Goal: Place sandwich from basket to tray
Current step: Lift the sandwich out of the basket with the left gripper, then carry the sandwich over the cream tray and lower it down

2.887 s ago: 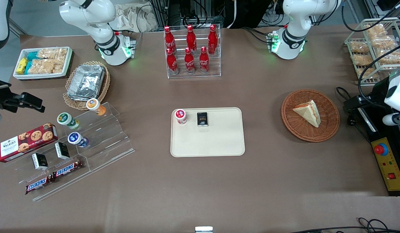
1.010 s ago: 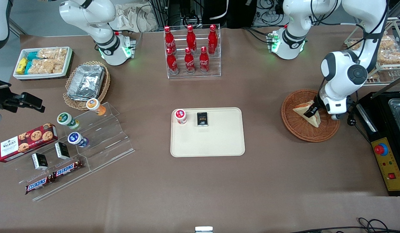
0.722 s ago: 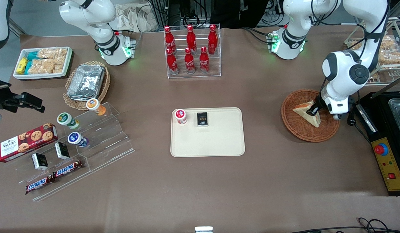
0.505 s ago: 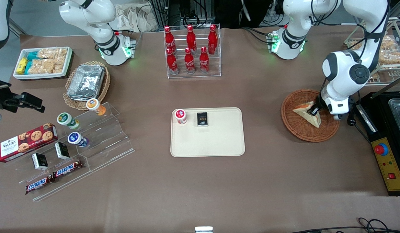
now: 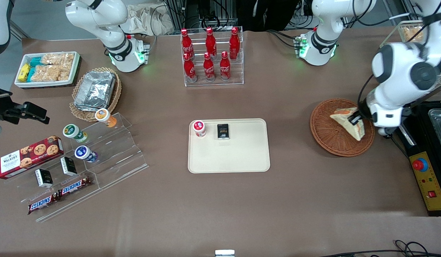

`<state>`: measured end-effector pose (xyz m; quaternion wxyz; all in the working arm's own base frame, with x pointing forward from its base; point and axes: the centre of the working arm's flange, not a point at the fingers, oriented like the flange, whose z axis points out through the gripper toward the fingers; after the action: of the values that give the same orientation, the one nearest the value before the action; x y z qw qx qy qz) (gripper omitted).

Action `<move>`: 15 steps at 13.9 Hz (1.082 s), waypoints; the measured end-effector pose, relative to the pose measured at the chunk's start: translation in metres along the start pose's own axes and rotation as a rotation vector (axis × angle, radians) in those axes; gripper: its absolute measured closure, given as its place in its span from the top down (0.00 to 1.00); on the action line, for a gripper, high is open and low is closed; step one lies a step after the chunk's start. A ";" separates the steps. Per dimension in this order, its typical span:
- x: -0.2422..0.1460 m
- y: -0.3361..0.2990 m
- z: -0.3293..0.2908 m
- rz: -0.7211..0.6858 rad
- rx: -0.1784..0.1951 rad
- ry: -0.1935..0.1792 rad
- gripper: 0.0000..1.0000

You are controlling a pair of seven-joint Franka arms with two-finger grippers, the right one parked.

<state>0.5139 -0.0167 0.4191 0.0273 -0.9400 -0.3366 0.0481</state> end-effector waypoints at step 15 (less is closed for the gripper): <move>-0.177 0.245 0.031 0.641 0.115 0.023 0.20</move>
<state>0.5287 -0.3176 0.3804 0.0676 -0.9956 -0.0199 0.0625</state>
